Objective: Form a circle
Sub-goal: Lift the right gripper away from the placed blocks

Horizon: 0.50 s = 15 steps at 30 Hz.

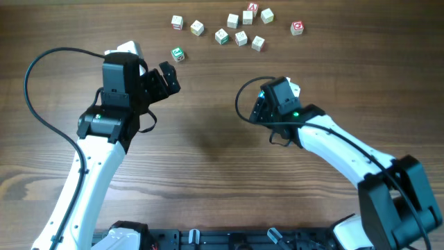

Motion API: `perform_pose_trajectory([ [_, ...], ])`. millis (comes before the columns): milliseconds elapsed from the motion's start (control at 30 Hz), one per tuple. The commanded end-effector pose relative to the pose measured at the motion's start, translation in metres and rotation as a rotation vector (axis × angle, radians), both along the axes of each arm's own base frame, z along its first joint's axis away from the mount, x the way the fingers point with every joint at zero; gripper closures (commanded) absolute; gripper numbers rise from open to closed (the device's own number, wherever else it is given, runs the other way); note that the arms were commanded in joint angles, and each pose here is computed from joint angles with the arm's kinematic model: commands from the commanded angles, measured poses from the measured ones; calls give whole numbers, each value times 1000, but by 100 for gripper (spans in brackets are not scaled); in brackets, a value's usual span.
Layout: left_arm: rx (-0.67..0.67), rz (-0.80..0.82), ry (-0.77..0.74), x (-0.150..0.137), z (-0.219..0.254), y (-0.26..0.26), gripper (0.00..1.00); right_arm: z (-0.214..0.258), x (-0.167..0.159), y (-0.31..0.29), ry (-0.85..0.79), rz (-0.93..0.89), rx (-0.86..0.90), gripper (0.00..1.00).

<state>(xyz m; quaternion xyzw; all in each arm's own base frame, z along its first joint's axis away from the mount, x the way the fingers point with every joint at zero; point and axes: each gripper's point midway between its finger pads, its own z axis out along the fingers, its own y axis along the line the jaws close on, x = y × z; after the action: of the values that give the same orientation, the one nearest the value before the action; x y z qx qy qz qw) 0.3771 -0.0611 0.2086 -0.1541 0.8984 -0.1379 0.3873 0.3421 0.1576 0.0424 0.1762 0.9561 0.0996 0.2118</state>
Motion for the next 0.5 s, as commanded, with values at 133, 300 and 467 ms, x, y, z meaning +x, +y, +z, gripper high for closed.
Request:
perform_pose_trajectory([
  [133,1,15,38,-7,-6,4,0,-19,27,-2,-2,-50,-79,28],
  [300,4,17,38,-7,-7,5,0,-21,27,-2,1,-32,-92,46],
  [467,4,17,39,-7,-7,5,0,-22,25,1,9,-2,-84,57],
])
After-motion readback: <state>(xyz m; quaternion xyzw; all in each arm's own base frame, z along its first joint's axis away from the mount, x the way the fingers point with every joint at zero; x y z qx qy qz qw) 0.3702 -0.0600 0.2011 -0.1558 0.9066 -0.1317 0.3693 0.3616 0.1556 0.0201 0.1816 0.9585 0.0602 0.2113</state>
